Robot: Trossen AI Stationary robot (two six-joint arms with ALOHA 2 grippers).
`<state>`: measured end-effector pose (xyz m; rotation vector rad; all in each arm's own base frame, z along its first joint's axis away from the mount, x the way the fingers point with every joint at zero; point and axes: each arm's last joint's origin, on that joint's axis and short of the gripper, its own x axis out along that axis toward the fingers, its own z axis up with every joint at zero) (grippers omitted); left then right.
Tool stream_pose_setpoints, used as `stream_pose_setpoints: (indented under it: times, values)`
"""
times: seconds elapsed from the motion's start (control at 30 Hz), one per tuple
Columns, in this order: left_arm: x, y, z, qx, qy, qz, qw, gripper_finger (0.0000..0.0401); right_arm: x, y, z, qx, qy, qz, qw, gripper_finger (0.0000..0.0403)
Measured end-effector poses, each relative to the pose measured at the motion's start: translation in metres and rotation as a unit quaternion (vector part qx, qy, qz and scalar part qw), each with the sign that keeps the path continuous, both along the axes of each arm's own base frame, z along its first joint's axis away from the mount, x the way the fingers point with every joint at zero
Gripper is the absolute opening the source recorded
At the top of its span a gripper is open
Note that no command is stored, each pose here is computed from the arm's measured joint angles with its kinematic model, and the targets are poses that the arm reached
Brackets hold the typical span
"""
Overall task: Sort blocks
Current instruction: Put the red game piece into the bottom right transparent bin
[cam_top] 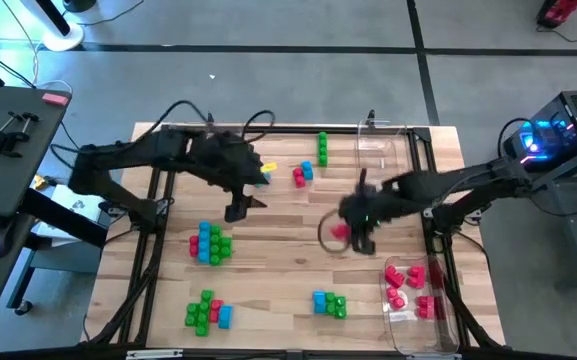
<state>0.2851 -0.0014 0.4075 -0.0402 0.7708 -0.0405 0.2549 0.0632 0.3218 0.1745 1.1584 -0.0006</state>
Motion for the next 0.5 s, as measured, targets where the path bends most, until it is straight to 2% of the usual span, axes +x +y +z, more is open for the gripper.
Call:
stream_pose_setpoints:
  times: [0.07,0.13,0.2,0.33,0.5]
  values:
    - [-0.001,-0.002,-0.014,-0.030,-0.037,0.008,0.999,0.0267,-0.011,0.015,-0.017,0.071,0.056,0.011,0.996,0.0003]
    - [-0.001,-0.006,-0.030,-0.062,-0.056,0.013,0.996,0.0267,-0.026,0.032,-0.029,0.135,0.111,0.023,0.984,0.0003]
    - [-0.002,-0.009,-0.044,-0.092,-0.066,0.013,0.993,0.0267,-0.042,0.048,-0.035,0.173,0.154,0.023,0.973,0.0003]
    - [-0.003,-0.012,-0.063,-0.115,-0.061,0.013,0.991,0.0267,-0.074,0.070,-0.034,0.192,0.195,-0.004,0.962,0.0003]
    - [0.002,-0.005,-0.061,-0.111,-0.091,0.020,0.989,0.0267,-0.105,0.081,-0.049,0.172,0.263,-0.070,0.947,0.0009]
